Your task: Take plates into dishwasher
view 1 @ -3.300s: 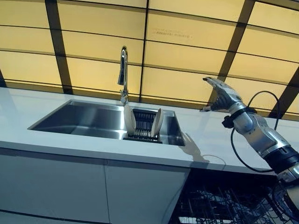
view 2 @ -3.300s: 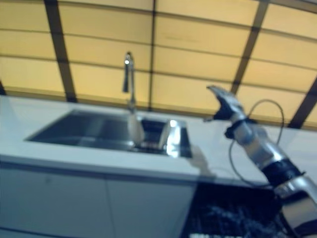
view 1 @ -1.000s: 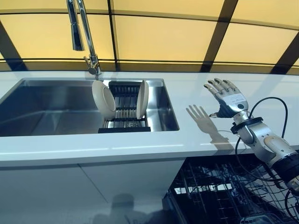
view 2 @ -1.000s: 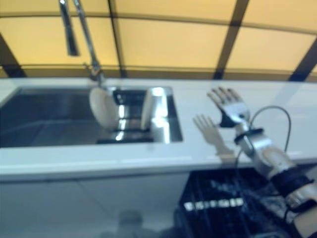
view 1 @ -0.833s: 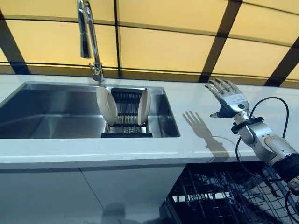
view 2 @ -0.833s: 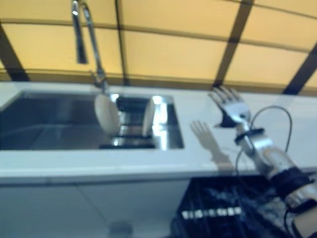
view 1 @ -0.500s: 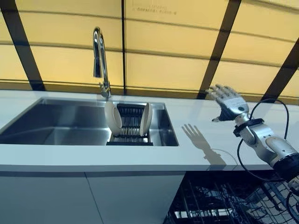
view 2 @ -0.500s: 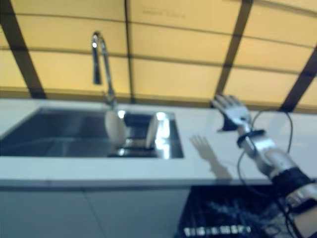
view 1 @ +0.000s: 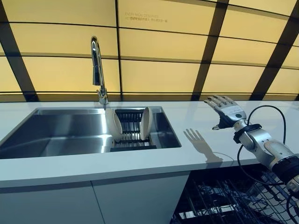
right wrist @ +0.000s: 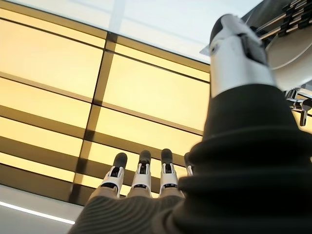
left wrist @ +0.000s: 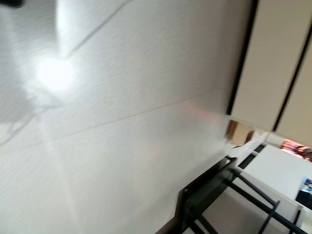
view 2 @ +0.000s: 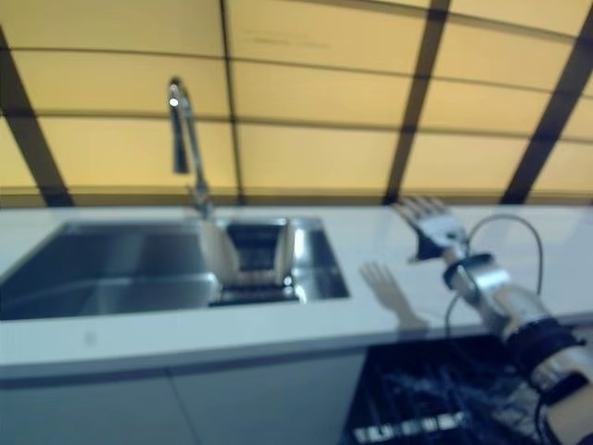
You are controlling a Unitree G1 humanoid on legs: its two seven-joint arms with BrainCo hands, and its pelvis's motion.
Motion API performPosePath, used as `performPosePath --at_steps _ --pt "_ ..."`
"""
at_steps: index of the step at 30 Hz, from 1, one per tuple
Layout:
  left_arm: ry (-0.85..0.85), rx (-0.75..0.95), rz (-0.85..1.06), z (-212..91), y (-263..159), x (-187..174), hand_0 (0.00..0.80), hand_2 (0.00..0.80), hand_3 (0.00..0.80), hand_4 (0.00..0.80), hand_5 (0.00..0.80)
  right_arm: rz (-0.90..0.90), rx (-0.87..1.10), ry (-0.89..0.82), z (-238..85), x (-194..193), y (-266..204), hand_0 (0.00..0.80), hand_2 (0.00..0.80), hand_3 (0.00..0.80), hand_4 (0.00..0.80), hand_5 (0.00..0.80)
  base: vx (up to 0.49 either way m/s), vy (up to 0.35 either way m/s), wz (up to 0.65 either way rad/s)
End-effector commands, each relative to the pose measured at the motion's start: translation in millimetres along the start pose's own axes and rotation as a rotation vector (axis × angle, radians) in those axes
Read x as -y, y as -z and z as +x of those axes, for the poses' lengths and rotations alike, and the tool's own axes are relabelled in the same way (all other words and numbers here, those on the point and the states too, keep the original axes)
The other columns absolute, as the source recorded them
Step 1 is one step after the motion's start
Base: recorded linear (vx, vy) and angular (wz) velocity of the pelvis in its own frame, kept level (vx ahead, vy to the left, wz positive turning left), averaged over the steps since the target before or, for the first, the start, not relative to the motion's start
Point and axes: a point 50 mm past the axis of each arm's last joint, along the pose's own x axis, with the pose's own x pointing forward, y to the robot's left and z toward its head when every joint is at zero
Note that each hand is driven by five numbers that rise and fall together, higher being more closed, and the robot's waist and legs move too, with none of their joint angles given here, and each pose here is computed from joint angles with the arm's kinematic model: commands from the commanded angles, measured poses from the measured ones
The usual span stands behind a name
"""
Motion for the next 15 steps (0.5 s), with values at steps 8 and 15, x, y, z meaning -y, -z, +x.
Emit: performPosePath --at_steps 8,15 --pt "0.037 -0.011 0.111 0.2 5.0 9.0 0.0 0.0 0.0 0.0 0.0 -0.07 0.052 0.107 13.7 36.6 3.1 0.0 0.0 0.0 0.0 0.0 0.077 0.021 0.12" --pt "0.044 -0.038 0.143 -1.8 17.8 1.3 0.0 0.0 0.0 0.0 0.0 -0.094 0.095 0.107 15.2 30.7 -11.2 0.0 0.0 0.0 0.0 0.0 0.085 0.056 -0.04"
